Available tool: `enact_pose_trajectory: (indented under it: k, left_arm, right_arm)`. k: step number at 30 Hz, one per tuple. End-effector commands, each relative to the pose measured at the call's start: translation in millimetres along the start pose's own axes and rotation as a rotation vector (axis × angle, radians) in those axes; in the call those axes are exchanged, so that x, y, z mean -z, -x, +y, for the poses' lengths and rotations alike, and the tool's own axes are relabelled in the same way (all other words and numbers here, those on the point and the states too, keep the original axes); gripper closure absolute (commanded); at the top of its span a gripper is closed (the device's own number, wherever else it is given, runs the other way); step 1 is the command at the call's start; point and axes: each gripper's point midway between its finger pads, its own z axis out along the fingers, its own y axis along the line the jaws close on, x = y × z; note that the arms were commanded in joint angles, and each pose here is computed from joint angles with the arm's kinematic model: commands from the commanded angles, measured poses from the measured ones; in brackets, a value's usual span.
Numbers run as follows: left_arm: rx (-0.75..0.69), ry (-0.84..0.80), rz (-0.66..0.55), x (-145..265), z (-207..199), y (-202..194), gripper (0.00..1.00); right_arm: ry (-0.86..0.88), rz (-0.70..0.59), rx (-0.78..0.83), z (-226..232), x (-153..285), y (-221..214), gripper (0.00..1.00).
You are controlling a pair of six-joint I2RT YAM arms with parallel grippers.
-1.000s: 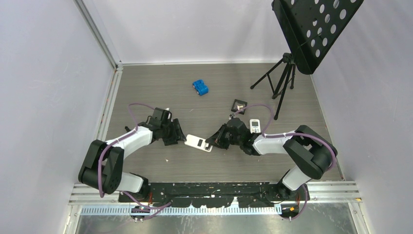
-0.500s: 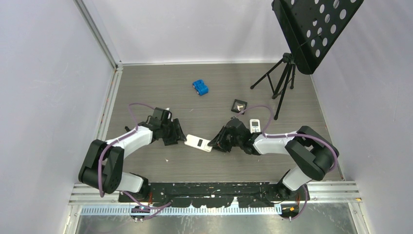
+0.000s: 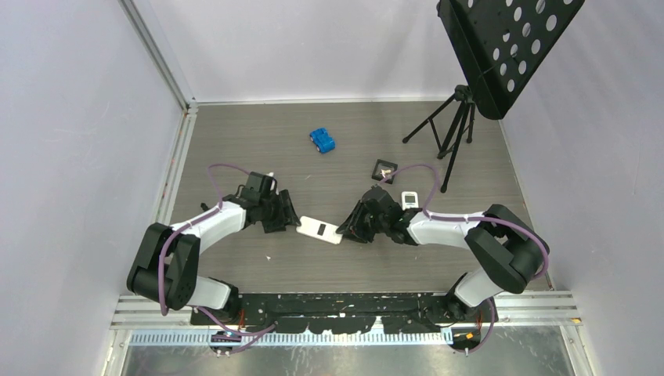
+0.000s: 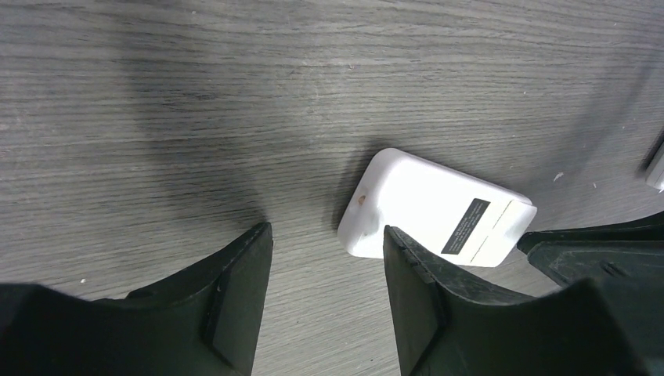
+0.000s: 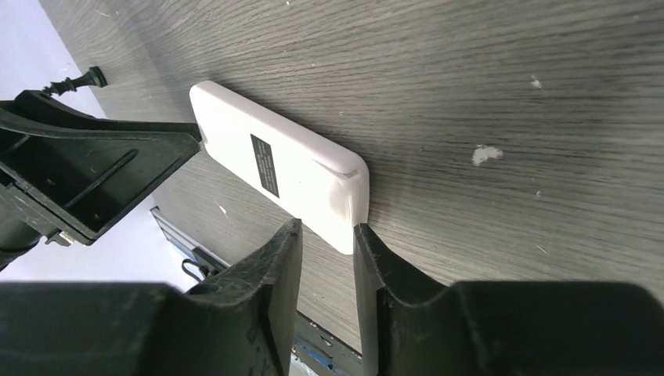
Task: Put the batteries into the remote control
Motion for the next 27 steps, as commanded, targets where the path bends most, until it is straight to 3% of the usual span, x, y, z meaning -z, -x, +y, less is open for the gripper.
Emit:
enact_pose_trajectory:
  k: [1, 6, 23, 27]
  left_arm:
    - [-0.023, 0.028, -0.003, -1.1, 5.4, 4.0, 0.44]
    - [-0.02, 0.005, 0.021, -2.8, 2.2, -0.6, 0.46]
    - [-0.027, -0.005, 0.051, -5.8, 3.3, -7.8, 0.48]
    - [-0.022, -0.013, 0.062, -7.8, 2.5, -9.9, 0.56]
  right_arm:
    - [-0.001, -0.023, 0.027, 10.6, 2.2, 5.8, 0.68]
    - [-0.008, 0.0, 0.026, 10.3, -3.8, 2.9, 0.75]
    - [-0.111, -0.011, 0.045, -4.7, -1.1, 4.0, 0.7]
    - [-0.127, 0.001, 0.043, -9.1, -5.0, 2.1, 0.74]
